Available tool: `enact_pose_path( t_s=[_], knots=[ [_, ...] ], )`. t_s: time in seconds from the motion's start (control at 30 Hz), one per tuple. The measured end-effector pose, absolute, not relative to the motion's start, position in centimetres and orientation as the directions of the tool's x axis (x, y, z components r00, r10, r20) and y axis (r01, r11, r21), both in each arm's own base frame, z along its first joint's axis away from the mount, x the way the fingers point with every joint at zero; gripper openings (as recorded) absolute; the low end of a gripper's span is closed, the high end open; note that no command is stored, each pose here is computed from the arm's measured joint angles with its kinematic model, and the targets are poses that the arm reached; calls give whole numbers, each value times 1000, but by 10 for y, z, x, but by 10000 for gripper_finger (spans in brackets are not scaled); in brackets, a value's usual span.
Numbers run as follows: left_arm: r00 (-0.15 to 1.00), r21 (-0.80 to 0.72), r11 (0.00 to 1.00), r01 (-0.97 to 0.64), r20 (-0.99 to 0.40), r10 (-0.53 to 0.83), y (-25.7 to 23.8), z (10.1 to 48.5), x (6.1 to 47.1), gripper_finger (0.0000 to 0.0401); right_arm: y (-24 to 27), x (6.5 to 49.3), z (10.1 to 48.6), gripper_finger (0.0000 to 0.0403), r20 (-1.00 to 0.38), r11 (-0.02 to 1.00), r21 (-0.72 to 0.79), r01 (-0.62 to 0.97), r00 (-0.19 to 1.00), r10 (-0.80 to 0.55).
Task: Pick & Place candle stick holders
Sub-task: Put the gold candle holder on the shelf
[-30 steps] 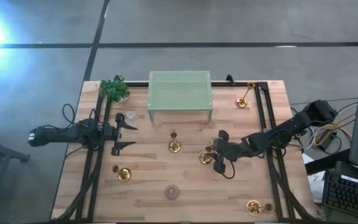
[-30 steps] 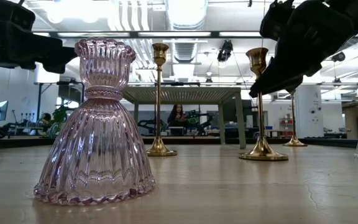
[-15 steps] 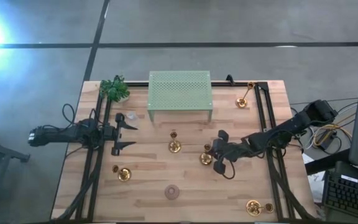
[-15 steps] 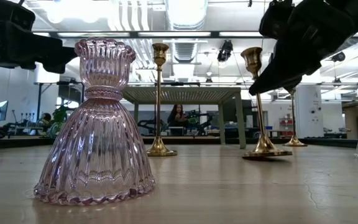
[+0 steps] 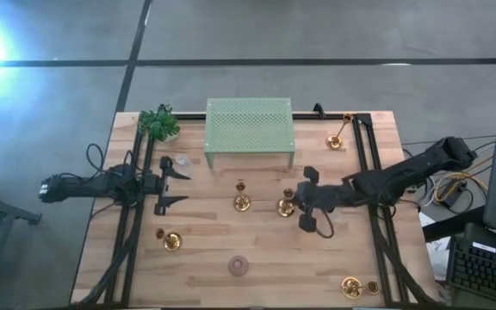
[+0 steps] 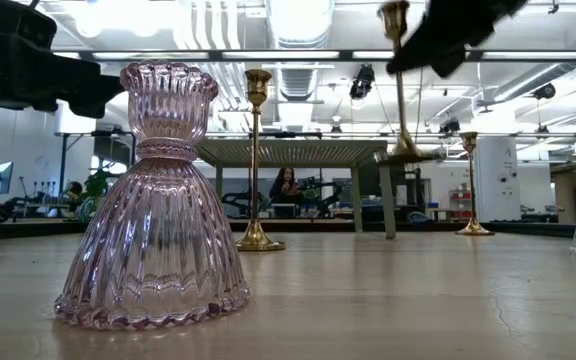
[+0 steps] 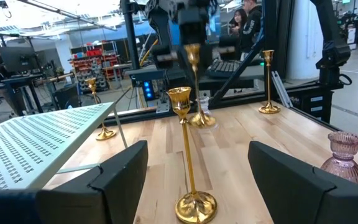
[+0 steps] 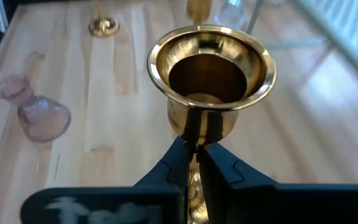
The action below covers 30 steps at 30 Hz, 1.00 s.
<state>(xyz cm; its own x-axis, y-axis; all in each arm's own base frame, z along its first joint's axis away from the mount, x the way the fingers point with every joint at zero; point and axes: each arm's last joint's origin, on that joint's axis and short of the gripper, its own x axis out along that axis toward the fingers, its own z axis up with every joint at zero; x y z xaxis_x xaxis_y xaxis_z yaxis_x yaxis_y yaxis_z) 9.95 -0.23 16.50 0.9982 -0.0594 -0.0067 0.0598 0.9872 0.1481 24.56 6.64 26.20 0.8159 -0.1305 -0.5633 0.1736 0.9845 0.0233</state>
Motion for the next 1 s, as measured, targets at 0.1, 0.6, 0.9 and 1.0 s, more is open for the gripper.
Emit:
enact_pose_path(
  t_s=[0.1, 0.6, 0.9, 1.0],
  knots=[
    [998, 148, 987, 60, -6, -59, -2, 165, 100, 282, 54, 246, 283, 12, -548, 988, 8, 156, 827, -126],
    [998, 148, 987, 60, -7, -59, -2, 165, 100, 282, -25, 268, 343, 12, -519, 983, -35, 179, 838, -171],
    [998, 148, 987, 60, -7, -59, -2, 165, 100, 282, -59, 295, 360, 12, -500, 985, -91, 150, 848, -175],
    [998, 148, 987, 60, -7, -59, -2, 165, 100, 282, -78, 302, 360, 12, -503, 985, -92, 146, 847, -173]
  ],
)
